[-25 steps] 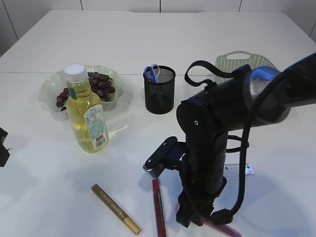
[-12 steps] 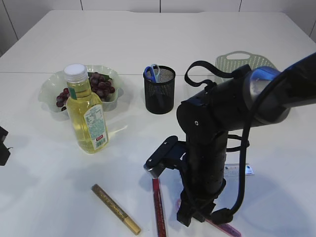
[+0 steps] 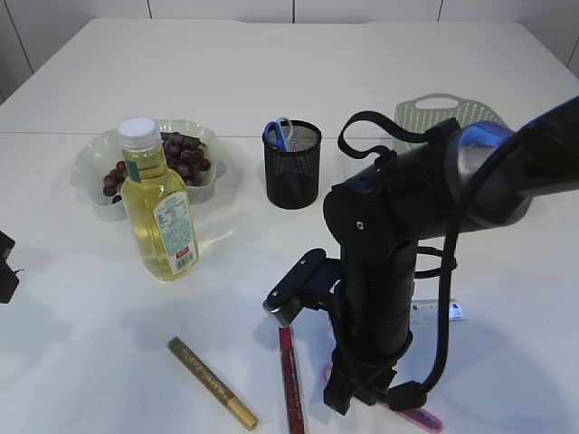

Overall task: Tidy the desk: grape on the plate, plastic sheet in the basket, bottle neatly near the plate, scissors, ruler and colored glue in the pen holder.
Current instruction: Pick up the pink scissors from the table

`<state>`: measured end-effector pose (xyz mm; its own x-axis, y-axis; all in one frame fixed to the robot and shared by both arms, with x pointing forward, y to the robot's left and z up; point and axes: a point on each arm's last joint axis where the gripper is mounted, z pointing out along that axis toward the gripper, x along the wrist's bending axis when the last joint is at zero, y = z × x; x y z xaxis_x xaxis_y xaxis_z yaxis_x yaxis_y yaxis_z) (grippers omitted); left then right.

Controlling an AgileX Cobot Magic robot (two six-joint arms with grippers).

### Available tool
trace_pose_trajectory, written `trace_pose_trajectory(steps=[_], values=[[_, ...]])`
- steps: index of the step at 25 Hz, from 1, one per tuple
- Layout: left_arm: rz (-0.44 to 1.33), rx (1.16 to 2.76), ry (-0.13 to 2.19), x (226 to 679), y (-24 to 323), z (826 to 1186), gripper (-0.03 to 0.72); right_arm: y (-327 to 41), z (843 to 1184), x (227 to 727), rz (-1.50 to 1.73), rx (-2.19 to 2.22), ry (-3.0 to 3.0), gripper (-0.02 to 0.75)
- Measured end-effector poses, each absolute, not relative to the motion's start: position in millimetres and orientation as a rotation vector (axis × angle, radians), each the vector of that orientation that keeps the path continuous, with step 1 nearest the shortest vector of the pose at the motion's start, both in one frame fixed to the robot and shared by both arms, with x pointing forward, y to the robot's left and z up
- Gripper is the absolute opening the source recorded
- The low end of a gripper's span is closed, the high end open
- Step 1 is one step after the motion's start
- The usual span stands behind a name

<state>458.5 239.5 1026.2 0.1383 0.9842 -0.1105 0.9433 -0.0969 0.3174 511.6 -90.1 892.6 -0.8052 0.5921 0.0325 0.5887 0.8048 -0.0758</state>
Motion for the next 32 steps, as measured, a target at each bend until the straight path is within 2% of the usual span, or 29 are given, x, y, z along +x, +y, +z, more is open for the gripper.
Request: trace_pose_trajectory(steps=[27,32], values=[[0.186,2.110,1.868,458.5,239.5,1026.2,0.308,-90.8,893.2,506.1,0.137,-0.975,-2.869,0.216],[0.186,2.110,1.868,458.5,239.5,1026.2,0.308,-90.7,902.6,505.6,0.106,-0.979,-2.881,0.212]])
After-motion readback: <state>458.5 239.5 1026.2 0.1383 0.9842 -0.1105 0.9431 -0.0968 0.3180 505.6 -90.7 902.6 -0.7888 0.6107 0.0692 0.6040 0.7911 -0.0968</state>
